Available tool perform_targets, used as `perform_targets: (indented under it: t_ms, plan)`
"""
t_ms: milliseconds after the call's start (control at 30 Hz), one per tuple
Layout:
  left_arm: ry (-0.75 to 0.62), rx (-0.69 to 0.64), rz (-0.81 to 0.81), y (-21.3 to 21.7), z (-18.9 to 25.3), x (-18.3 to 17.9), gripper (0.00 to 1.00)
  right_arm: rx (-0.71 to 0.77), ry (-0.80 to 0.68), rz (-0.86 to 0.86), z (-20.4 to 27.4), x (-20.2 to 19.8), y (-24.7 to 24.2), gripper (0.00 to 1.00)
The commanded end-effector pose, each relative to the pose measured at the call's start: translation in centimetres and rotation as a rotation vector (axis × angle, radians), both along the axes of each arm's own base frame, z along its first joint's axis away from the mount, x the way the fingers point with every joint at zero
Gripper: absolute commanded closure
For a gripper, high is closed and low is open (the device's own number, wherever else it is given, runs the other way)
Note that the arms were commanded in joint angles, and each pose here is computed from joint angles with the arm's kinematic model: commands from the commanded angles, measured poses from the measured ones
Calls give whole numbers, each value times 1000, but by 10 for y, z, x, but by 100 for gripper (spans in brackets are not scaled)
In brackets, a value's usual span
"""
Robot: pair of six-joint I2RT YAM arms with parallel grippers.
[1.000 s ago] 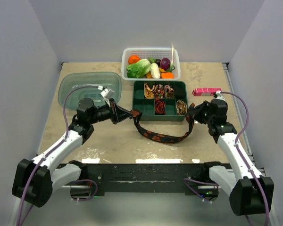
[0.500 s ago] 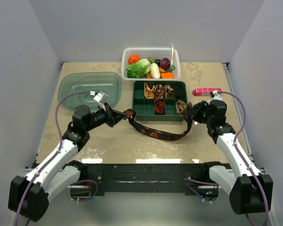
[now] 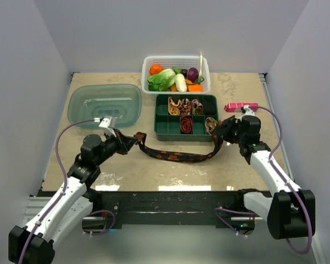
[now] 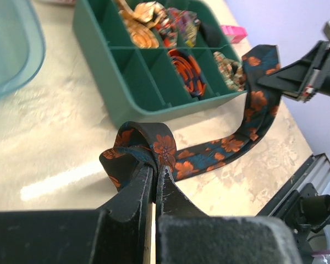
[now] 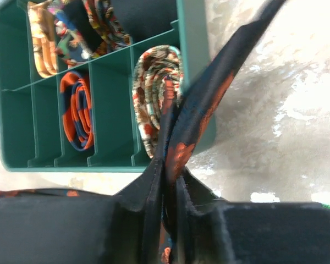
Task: Roll the ties
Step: Place the tie at the center of the board.
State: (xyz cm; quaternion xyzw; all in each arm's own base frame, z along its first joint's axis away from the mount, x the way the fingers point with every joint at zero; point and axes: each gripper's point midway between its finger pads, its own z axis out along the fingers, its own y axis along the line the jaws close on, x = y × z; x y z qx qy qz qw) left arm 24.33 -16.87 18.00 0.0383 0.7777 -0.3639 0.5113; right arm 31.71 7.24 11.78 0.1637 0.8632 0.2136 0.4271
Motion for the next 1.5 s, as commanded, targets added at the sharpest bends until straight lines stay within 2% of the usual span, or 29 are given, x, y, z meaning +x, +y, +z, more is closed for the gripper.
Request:
perform_targets:
  t_ms: [0,67,133,167,233,267,367,500,733,867,1100,1233,1467]
  plan:
    - [-12,-7,65,9,6,2,100,-36,-6,-57,4,4,-12,72]
    - [-19,-7,70,11,8,1,100,-54,4,-97,5,2,-20,54]
    - [-16,1,69,11,7,0,100,-65,-17,-112,14,4,-23,42]
    - [-11,4,69,11,5,0,100,-76,-19,-132,18,3,-27,29]
    - [-11,6,63,11,4,-1,100,-89,-34,-140,27,5,-30,24]
    - [-6,8,62,11,2,-2,100,-103,-20,-155,26,3,-33,10]
    - [-5,8,60,11,-1,-3,100,-151,-2,-220,30,4,-48,1]
    - [21,21,60,13,-7,-6,100,-204,4,-311,36,5,-67,1]
    - [18,23,61,14,-6,-9,100,-259,-53,-351,59,6,-79,1]
    - [36,33,57,14,-11,-9,100,-258,-85,-308,68,11,-74,1]
    - [42,26,-1,4,2,-9,100,-196,-74,-94,57,18,-36,1]
    - [85,68,-10,4,5,-7,100,-190,-58,35,53,19,-9,1]
    - [109,169,-27,7,11,-1,100,-227,-124,344,65,1,95,3]
